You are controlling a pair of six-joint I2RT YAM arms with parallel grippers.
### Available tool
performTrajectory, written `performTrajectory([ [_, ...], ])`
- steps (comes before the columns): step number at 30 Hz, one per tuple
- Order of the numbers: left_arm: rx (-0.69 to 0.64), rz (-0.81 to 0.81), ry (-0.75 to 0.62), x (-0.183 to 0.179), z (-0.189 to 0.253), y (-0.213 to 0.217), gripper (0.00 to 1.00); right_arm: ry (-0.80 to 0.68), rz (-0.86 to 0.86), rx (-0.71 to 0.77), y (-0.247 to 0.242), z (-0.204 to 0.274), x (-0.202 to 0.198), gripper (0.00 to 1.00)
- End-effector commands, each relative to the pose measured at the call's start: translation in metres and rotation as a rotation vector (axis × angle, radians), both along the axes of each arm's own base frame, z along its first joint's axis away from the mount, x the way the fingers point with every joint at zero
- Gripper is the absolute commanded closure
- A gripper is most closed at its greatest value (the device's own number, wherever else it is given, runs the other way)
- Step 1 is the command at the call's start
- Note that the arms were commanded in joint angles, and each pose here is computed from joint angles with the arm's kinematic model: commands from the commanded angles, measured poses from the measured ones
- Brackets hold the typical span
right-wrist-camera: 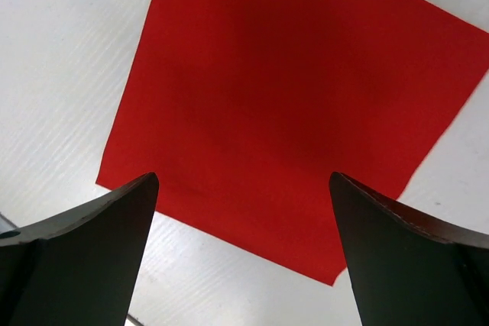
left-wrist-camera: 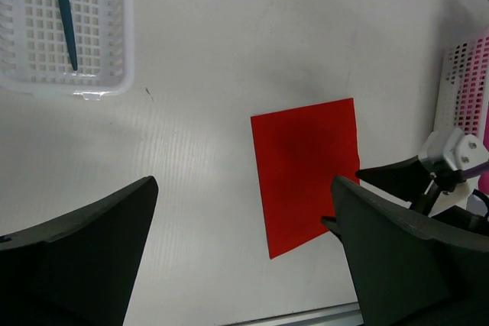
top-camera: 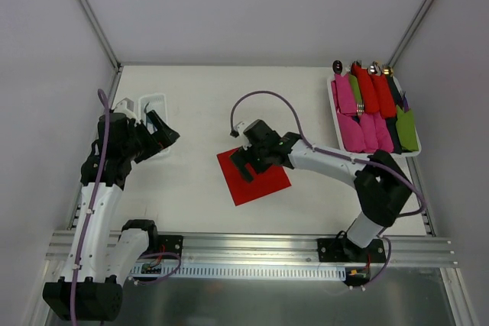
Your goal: Place the utensils on the paper napkin and roll it up
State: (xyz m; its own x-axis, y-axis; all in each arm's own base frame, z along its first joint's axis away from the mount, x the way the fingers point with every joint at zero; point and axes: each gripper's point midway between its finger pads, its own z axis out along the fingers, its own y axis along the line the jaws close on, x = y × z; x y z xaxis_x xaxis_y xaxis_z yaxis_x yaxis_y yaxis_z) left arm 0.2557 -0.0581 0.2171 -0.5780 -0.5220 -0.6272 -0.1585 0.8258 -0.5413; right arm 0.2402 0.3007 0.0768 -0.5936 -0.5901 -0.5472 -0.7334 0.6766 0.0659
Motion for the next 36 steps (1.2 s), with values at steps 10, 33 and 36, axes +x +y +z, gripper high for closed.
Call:
performTrajectory([
  [10, -0.023, 0.053, 0.017, 0.003, -0.005, 0.004, 0.01, 0.014, 0.085, -0.125, 0.016, -0.044, -0.001, 0.01],
  [33, 0.007, -0.041, 0.026, 0.009, -0.008, -0.003, 0.01, 0.111, 0.487, -0.102, 0.003, -0.052, 0.043, 0.01],
  [36, 0.005, -0.049, 0.034, 0.011, -0.009, -0.004, 0.01, 0.129, 0.533, -0.106, 0.0, -0.051, 0.036, 0.01],
])
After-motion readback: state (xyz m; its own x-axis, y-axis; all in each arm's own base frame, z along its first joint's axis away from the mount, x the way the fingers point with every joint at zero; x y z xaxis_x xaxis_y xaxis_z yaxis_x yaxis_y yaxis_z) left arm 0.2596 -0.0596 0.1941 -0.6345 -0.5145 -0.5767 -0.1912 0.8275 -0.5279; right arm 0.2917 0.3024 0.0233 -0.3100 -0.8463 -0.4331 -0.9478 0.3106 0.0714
